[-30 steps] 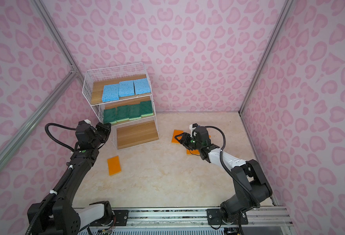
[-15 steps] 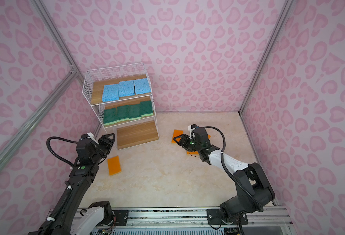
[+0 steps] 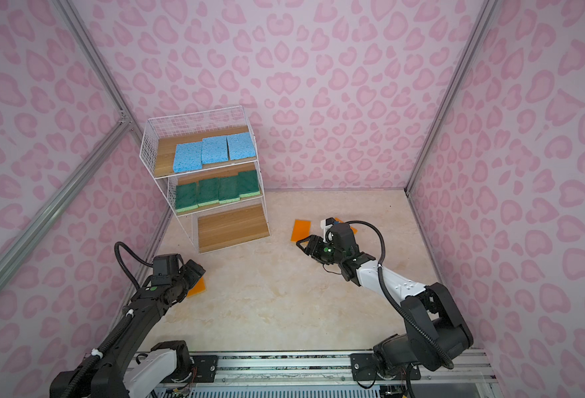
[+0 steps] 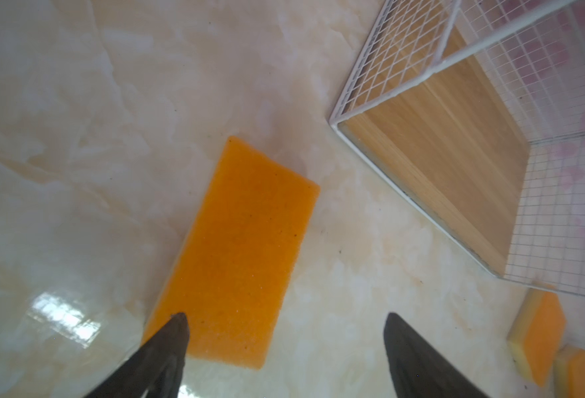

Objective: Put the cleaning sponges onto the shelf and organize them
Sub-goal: 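Withdraw the left gripper and lower it toward an orange sponge on the table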

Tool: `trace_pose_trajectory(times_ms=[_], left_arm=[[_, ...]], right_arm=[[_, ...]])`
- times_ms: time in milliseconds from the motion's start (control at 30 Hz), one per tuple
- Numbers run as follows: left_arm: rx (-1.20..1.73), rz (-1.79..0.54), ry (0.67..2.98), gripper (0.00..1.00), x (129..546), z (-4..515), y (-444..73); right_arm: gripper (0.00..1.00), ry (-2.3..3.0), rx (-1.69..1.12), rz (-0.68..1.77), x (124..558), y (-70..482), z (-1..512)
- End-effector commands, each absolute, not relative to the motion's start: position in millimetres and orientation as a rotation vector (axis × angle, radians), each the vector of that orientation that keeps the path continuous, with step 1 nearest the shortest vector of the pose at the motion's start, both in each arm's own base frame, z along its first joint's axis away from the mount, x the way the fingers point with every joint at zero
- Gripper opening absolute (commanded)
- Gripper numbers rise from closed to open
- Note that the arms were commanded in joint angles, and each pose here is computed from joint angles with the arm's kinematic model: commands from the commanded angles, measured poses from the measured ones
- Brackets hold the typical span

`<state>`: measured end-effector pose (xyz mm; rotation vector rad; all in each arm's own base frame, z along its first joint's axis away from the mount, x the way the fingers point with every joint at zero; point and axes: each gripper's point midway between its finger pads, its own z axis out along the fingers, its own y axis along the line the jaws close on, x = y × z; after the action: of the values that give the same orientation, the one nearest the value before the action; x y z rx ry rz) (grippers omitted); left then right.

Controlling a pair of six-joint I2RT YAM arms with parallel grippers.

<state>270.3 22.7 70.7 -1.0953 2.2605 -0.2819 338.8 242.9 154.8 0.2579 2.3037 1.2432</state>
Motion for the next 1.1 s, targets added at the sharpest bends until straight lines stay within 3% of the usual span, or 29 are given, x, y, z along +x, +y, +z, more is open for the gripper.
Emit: trace_pose_trajectory(times_ms=[0, 600, 1067], left_arm=[[-1.026, -0.227, 2.251, 0.9, 282, 74, 29], [-0.912, -0.416, 2.322, 0.88, 304, 43, -15], [-0.731, -0.681, 2.398, 0.89, 302, 40, -150]], right_arm=[[0.58, 2.315, 0.248, 1.219, 337, 241, 150], [0.58, 2.345, 0.249, 1.184, 336, 240, 141], [0.58, 2.366, 0.244, 1.155, 335, 239, 138]])
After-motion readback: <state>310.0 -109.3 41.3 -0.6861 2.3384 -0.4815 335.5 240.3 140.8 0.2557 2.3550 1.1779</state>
